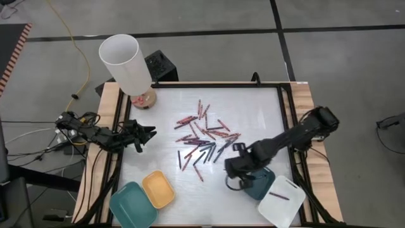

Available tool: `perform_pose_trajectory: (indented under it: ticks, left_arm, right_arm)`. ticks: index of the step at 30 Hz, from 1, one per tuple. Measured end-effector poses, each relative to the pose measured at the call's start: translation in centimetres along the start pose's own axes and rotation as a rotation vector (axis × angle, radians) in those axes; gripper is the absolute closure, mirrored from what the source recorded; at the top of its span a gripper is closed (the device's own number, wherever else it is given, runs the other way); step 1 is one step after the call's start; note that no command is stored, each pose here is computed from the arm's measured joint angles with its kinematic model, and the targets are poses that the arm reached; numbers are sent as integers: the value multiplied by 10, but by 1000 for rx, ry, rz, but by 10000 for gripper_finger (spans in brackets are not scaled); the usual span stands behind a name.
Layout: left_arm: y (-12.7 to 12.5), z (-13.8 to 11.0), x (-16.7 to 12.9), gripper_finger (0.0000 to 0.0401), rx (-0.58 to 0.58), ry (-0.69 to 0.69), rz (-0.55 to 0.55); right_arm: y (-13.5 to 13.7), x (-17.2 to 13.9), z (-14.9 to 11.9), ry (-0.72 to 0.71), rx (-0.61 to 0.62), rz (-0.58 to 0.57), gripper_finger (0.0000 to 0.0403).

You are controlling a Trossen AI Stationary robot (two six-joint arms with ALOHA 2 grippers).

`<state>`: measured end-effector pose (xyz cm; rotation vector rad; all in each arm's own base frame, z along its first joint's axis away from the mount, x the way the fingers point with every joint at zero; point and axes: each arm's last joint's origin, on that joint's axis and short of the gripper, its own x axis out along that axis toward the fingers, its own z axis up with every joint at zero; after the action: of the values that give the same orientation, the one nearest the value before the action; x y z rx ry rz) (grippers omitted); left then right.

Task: Sort crayons
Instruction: Put the blue crayon into the dark blue bin

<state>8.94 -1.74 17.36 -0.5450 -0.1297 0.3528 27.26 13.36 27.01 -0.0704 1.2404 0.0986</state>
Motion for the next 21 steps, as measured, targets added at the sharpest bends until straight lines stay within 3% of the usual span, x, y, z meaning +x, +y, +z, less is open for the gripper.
perform_pose_trajectory:
  ticks: [9,21]
  left_arm:
    - [0,0,0,241,0,0,1]
    - [1,0,0,241,1,-13,23]
  right_arm:
    - [36,-19,-41,151,21,-57,401]
    - [66,-13,-67,231,-300,-54,401]
